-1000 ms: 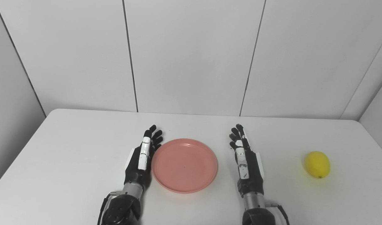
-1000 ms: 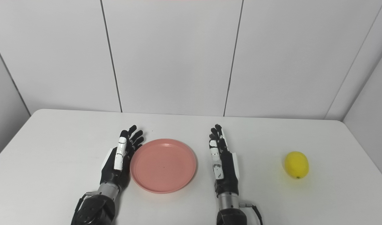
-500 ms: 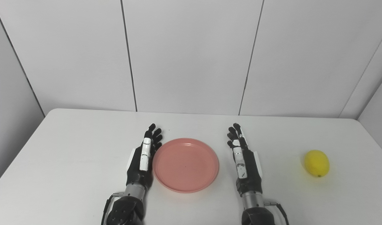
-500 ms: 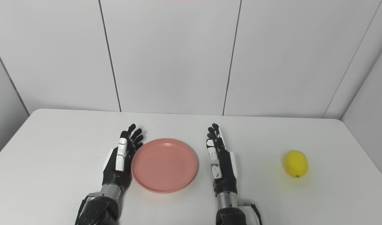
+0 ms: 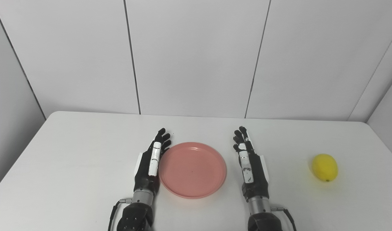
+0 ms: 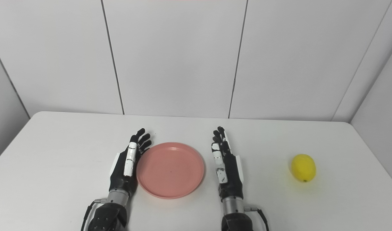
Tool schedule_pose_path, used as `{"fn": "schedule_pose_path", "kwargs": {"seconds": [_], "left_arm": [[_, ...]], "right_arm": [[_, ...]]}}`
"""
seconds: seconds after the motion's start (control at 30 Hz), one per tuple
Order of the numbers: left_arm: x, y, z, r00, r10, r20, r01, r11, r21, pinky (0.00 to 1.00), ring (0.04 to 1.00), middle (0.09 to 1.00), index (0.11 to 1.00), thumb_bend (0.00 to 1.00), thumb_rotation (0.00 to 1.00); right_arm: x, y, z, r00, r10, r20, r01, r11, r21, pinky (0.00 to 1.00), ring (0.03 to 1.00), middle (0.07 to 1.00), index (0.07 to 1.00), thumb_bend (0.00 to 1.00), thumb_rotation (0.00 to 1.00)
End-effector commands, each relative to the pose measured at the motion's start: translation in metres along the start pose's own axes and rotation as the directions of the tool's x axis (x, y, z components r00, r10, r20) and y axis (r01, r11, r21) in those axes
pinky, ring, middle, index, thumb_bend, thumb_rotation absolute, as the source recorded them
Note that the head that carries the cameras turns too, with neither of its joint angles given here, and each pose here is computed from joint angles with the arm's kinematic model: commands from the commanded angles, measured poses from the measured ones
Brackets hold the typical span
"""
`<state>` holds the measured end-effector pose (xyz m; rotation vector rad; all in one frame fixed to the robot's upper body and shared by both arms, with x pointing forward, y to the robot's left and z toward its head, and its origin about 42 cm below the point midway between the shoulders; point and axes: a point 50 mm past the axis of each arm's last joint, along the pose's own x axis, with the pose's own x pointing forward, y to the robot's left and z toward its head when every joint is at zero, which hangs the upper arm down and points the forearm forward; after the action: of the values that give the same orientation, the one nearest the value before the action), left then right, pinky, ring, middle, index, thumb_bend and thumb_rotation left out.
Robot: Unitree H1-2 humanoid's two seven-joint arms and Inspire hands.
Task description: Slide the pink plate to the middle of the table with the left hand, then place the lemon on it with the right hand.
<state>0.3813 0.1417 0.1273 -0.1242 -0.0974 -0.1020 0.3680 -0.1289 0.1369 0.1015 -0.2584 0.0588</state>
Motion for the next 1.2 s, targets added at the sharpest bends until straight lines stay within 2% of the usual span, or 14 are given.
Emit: {"fn": "schedule_pose_path", "kwargs": {"seconds": [0.0, 0.13, 0.23, 0.33, 0.6, 0.77, 0.93, 1.17], "left_arm": [[-0.003, -0.007, 0.001, 1.0, -0.018, 0.025, 0.018, 1.0, -0.003, 0.87, 0.889, 0.895, 0.885, 0.6, 1.0], [-0.004, -0.008, 0.002, 0.999, -0.038, 0.028, 0.039, 0.999, -0.022, 0.88, 0.898, 0.901, 0.892, 0.59, 1.0], [-0.005, -0.009, 0.002, 0.996, -0.083, 0.03, 0.083, 0.997, 0.007, 0.9, 0.911, 0.915, 0.911, 0.59, 1.0], [-0.005, -0.009, 0.003, 0.995, -0.096, 0.029, 0.095, 0.995, 0.021, 0.91, 0.919, 0.922, 0.92, 0.59, 1.0], [0.0, 0.002, 0.0, 0.998, -0.037, 0.053, 0.028, 0.988, 0.152, 0.89, 0.882, 0.891, 0.881, 0.59, 1.0], [0.005, 0.009, -0.001, 0.997, -0.052, 0.065, 0.039, 0.981, 0.188, 0.92, 0.904, 0.913, 0.908, 0.61, 1.0], [0.009, 0.013, -0.002, 0.996, -0.063, 0.065, 0.051, 0.984, 0.173, 0.95, 0.93, 0.941, 0.939, 0.59, 1.0], [0.013, 0.02, -0.004, 0.997, -0.06, 0.058, 0.052, 0.989, 0.137, 0.98, 0.947, 0.961, 0.962, 0.59, 1.0]], "right_arm": [[-0.001, -0.001, 0.001, 1.0, 0.002, 0.019, -0.002, 1.0, -0.002, 0.95, 0.938, 0.936, 0.956, 0.65, 0.95], [-0.001, 0.0, 0.001, 1.0, 0.002, 0.015, -0.002, 1.0, 0.003, 0.95, 0.938, 0.936, 0.958, 0.65, 0.95], [-0.002, 0.0, 0.001, 1.0, -0.004, 0.015, 0.004, 1.0, 0.0, 0.94, 0.935, 0.934, 0.955, 0.65, 0.95], [-0.002, 0.0, 0.001, 1.0, -0.005, 0.015, 0.005, 1.0, 0.0, 0.94, 0.936, 0.934, 0.956, 0.65, 0.95], [-0.002, 0.0, 0.001, 1.0, -0.006, 0.028, 0.006, 1.0, 0.005, 0.94, 0.935, 0.936, 0.952, 0.65, 0.95], [-0.002, -0.001, 0.002, 1.0, -0.003, 0.03, 0.003, 1.0, -0.004, 0.97, 0.946, 0.946, 0.959, 0.66, 0.96], [-0.001, -0.004, 0.005, 1.0, -0.011, 0.026, 0.012, 0.999, -0.033, 0.97, 0.951, 0.951, 0.958, 0.67, 0.97], [0.0, -0.013, 0.014, 0.996, -0.073, 0.046, 0.078, 0.992, -0.098, 0.96, 0.934, 0.935, 0.943, 0.69, 0.98]]}}
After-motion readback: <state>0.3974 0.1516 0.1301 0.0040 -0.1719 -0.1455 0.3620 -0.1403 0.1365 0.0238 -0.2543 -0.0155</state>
